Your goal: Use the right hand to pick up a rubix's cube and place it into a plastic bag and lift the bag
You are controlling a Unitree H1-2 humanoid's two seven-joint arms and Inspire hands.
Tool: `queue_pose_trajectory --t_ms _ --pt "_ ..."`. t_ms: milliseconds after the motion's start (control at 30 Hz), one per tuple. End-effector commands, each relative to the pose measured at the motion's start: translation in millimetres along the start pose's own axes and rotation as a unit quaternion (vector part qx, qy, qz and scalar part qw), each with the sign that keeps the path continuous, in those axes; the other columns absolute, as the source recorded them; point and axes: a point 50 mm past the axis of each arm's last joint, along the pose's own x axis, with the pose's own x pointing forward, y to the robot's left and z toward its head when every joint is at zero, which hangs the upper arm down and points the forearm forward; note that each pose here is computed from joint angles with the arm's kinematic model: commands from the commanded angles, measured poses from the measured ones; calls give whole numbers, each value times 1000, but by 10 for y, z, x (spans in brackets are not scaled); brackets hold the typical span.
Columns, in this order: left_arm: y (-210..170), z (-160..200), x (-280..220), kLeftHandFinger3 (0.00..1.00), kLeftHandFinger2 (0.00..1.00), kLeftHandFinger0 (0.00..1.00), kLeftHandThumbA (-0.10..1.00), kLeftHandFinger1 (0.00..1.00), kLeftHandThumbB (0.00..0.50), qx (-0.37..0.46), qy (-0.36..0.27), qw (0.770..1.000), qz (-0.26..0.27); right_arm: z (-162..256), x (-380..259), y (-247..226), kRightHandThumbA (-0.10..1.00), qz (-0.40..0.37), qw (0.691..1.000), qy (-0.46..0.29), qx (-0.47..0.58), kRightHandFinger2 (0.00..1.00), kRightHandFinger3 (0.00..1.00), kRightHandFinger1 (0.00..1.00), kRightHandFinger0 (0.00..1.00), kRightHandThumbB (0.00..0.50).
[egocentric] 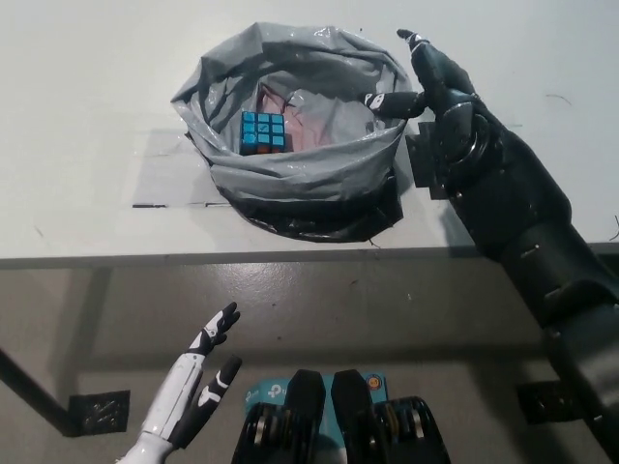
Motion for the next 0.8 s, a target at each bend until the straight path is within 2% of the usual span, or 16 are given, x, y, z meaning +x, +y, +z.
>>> queue_pose_trajectory --t_ms 0,133,167,200,233,267,300,367,400,433,467,567,633,700,733,767 --pt "49 57 -2 1000 1000 1000 1000 1000 204 10 -15 1000 -5 328 55 -235 774 30 999 1 29 1000 1000 1000 1000 500" --pt "47 56 4 1000 1000 1000 1000 1000 206 8 -15 1000 -5 277 71 -265 659 56 995 15 80 1000 1000 1000 1000 500" --pt "46 55 6 1000 1000 1000 1000 1000 206 8 -16 1000 -5 261 78 -284 599 61 992 26 105 1000 1000 1000 1000 468" --pt "45 55 4 1000 1000 1000 1000 1000 205 8 -16 1000 -4 251 89 -307 443 66 990 43 121 1000 1000 891 512 367" --pt "45 55 3 1000 1000 1000 1000 1000 205 8 -15 1000 -4 249 94 -318 446 67 989 50 125 1000 1000 613 300 377" --pt "46 58 3 1000 1000 1000 1000 1000 204 8 -15 1000 -4 254 101 -332 348 58 991 57 109 838 1000 723 418 357" --pt "47 59 4 1000 1000 1000 1000 1000 202 7 -16 1000 -4 262 101 -347 236 45 993 59 89 839 1000 783 614 331" --pt "49 63 4 1000 1000 1000 1000 1000 203 6 -14 1000 -4 283 91 -370 151 19 997 52 62 785 1000 717 573 292" --pt "49 65 4 1000 1000 1000 1000 1000 204 7 -13 1000 -5 290 86 -380 68 11 997 49 59 602 812 519 382 262" --pt "54 70 12 1000 1000 1000 1000 1000 203 8 -14 1000 -5 300 89 -401 35 8 997 45 63 323 515 267 177 243" --pt "61 77 23 1000 1000 1000 1000 1000 203 10 -15 1000 -5 312 92 -425 18 3 997 40 68 327 470 184 43 240" --pt "60 82 26 1000 1000 1000 1000 1000 199 9 -19 1000 -5 314 93 -471 -10 -7 995 33 92 422 223 221 9 218" --pt "58 81 29 1000 1000 1000 1000 1000 200 8 -19 1000 -5 324 93 -501 -15 -14 994 32 100 545 191 309 64 226" --pt "56 80 35 1000 1000 1000 1000 1000 201 9 -18 1000 -6 324 91 -517 0 -19 993 32 110 536 242 294 54 220" --pt "56 81 34 1000 1000 1000 1000 1000 204 10 -16 1000 -6 323 89 -523 1 -20 992 31 122 591 421 385 136 210" --pt "57 83 32 1000 1000 1000 1000 1000 204 12 -15 1000 -7 320 87 -527 -3 -19 991 29 131 540 441 318 76 202"
